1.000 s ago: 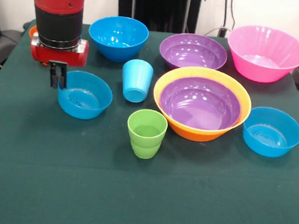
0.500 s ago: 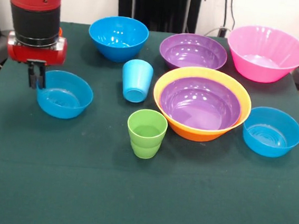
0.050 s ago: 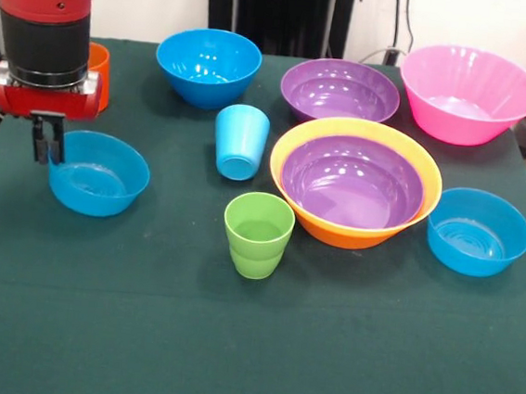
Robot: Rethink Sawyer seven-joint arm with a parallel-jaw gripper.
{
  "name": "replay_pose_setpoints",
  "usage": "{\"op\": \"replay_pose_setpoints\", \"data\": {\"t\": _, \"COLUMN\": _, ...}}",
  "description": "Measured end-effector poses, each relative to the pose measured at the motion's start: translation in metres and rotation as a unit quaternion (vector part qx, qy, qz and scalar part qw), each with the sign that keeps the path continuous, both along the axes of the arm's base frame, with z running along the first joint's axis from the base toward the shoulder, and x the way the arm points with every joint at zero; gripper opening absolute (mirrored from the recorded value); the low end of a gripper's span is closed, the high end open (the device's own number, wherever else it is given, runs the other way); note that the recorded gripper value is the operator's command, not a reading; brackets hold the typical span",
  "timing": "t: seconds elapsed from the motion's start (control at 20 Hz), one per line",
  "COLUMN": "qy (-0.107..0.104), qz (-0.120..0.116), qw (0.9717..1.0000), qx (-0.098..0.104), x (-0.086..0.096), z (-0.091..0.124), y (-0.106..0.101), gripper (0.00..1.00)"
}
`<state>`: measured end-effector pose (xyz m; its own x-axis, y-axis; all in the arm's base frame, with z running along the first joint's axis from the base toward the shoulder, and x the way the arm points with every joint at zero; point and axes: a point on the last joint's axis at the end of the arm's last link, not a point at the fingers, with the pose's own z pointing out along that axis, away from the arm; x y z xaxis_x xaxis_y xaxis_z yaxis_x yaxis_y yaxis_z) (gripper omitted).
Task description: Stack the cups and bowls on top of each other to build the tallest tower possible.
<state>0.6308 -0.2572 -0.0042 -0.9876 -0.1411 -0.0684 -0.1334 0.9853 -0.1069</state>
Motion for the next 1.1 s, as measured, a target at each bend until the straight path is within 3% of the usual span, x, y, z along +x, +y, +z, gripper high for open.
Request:
{"op": "replay_pose_setpoints", "data": {"t": 0.25, "qy": 0.000, "qz": 0.000, "qw": 1.0000, "qx": 0.001, "x": 0.001, "z": -0.001, "y": 0.000, "gripper": 0.00}}
{"op": "replay_pose_setpoints", "data": {"t": 0.3, "qy": -0.001, "qz": 0.000, "qw": 1.0000, "qx": 0.000, "x": 0.001, "z": 0.000, "y": 0.000, "gripper": 1.00}}
{"op": "replay_pose_setpoints", "data": {"t": 1.1, "qy": -0.001, "qz": 0.009, "qw": 1.0000, "qx": -0.001, "x": 0.008, "z": 0.003, "y": 0.011, "gripper": 1.00}}
